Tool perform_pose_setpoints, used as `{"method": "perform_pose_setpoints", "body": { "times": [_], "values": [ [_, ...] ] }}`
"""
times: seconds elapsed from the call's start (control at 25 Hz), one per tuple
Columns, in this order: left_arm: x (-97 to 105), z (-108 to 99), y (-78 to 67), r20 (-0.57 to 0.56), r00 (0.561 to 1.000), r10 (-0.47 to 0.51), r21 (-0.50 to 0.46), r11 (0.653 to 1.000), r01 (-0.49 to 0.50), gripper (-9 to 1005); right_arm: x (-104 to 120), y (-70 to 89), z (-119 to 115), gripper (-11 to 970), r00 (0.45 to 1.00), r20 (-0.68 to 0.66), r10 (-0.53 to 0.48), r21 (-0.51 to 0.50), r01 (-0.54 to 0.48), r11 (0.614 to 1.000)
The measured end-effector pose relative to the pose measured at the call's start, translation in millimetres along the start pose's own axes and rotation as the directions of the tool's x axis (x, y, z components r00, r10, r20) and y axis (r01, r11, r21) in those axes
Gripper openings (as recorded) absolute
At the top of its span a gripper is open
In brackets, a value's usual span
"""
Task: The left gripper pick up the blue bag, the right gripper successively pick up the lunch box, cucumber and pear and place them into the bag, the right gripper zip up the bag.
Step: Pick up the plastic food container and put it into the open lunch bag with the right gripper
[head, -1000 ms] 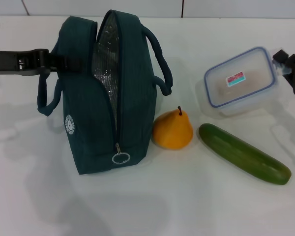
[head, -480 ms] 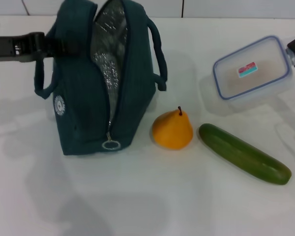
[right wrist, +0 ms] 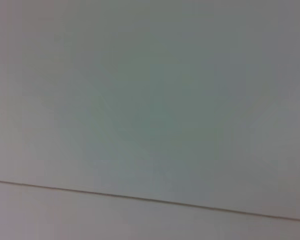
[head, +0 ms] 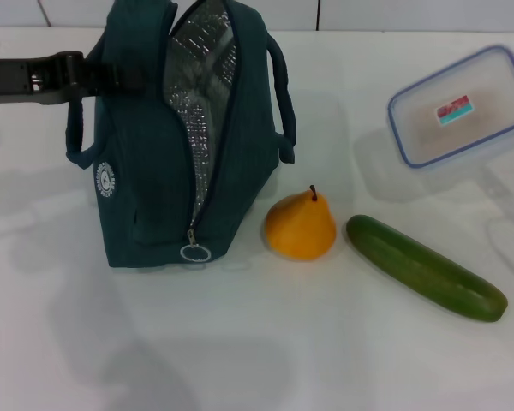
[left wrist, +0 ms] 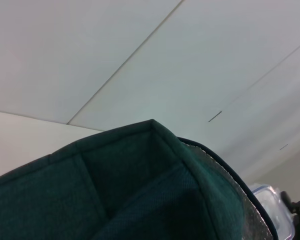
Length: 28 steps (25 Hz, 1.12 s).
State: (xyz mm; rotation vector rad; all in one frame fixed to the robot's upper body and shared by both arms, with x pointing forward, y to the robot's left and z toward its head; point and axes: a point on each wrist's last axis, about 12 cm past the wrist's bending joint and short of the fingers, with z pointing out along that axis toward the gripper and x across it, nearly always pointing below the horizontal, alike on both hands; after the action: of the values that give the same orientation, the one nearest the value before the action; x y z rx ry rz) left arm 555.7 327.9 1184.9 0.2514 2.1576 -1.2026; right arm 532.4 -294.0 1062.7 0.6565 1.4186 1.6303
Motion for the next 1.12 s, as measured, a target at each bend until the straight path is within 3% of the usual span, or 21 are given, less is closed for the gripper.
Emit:
{"method": "perform_pose_setpoints", "body": {
  "times": [0.24, 0.6, 1.12],
  "values": [
    [-3, 2, -2.1, -0.007, 1.0, 0.004, 0.006, 1.0, -0.004, 67, 0, 8.3, 7, 115, 1.0, -0.012, 0.017, -0.064, -0.018, 0.998],
    [1, 13, 2.5, -0.035, 0.997, -0.072, 0.042, 0.996, 0.074, 67, -1, 21.8, 31, 119, 0.999, -0.042, 0.005, -0.143, -0.011, 0.99],
    [-2, 15, 4.7, -0.049, 0.996, -0.076, 0.031, 0.996, 0.078, 68, 12, 58.4, 100, 123, 0.982, -0.182, -0.042, -0.301, -0.015, 0.953]
  ]
}}
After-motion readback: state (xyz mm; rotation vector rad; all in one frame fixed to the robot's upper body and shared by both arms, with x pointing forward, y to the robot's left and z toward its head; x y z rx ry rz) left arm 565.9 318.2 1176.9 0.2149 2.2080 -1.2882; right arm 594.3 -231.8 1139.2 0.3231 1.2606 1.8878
